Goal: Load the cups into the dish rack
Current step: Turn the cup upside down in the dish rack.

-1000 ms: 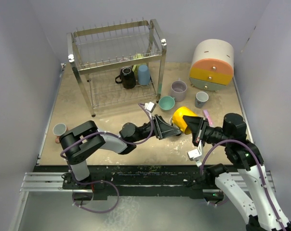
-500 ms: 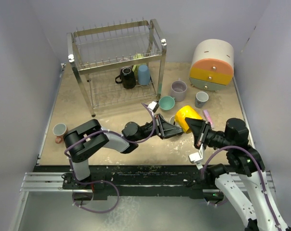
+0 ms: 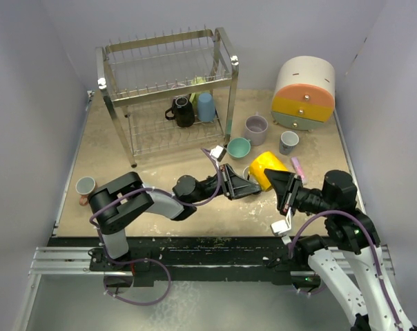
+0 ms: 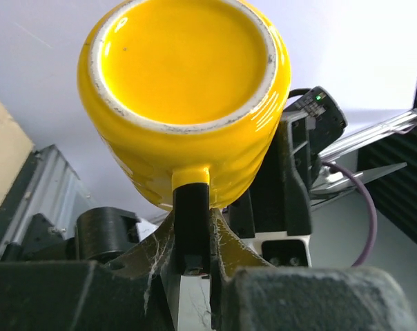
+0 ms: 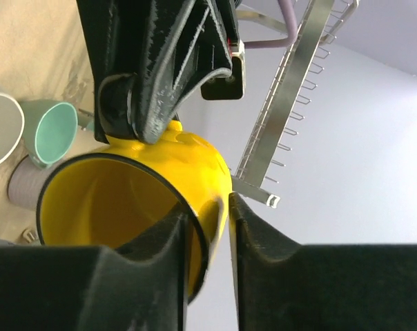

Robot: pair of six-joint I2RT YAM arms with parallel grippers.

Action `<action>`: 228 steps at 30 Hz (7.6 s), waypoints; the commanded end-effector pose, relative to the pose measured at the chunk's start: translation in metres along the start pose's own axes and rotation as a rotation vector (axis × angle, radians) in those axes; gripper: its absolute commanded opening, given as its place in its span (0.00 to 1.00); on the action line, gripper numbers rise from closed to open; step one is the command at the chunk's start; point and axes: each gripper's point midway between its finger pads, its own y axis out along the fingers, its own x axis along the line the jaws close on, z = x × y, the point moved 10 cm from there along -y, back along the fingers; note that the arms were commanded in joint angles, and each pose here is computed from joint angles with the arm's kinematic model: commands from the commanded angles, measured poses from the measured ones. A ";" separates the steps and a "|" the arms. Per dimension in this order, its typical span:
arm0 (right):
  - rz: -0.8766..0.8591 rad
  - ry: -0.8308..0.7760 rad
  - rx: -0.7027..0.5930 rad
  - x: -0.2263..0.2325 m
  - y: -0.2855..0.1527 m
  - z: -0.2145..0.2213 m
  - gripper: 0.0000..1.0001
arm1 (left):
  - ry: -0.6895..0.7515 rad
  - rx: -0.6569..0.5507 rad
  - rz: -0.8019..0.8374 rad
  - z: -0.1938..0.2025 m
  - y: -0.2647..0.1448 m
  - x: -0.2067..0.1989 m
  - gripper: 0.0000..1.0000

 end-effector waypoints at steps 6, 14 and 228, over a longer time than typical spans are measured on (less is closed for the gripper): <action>0.037 -0.387 -0.010 -0.021 -0.003 -0.007 0.55 | 0.243 -0.081 0.160 -0.005 -0.012 -0.035 0.00; -0.001 -0.357 -0.002 -0.013 -0.005 -0.009 0.71 | 0.268 -0.155 0.117 -0.014 -0.031 -0.035 0.00; -0.013 1.523 0.205 0.055 0.032 0.092 0.80 | 1.472 -0.576 -1.310 -0.281 -0.201 0.037 0.89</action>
